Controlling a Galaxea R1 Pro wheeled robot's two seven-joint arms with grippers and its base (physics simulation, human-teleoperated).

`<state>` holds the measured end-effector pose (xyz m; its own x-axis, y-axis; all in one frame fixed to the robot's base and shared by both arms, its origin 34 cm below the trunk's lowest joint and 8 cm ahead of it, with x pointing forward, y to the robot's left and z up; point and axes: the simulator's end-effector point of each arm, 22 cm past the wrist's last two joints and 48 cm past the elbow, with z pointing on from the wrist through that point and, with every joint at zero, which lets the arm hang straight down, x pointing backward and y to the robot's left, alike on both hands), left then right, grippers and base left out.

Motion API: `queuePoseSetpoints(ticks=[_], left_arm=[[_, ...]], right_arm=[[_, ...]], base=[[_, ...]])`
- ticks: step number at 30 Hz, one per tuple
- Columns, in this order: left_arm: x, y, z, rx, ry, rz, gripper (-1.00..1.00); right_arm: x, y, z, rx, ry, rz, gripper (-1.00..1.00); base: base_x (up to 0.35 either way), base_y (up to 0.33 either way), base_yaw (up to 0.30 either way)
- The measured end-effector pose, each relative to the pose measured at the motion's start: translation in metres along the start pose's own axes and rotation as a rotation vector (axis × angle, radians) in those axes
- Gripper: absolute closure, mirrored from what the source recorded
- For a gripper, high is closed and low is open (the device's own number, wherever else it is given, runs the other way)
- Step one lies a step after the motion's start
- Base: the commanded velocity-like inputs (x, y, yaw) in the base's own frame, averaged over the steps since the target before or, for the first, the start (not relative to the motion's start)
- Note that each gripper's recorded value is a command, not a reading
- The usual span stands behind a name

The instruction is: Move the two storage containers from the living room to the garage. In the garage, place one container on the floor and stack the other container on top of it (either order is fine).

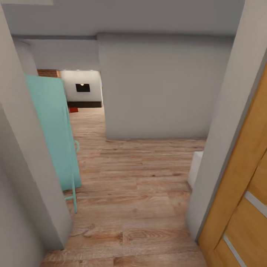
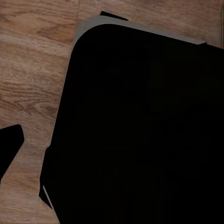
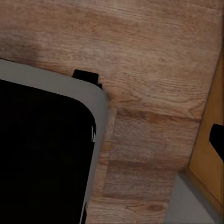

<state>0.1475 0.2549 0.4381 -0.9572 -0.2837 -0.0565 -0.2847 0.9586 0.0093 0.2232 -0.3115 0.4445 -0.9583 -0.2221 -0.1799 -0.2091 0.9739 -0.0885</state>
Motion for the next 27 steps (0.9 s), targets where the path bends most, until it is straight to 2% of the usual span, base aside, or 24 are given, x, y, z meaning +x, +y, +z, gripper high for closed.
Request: queuePoseSetpoints(ticks=[27], left_arm=[[0.0001, -0.001, 0.0, 0.001, 0.0, 0.001, -1.0]], right_arm=[[-0.0002, 0.0017, 0.0, -0.004, 0.0, -0.01, -1.0]], base=[[0.322, 0.0, 0.0]])
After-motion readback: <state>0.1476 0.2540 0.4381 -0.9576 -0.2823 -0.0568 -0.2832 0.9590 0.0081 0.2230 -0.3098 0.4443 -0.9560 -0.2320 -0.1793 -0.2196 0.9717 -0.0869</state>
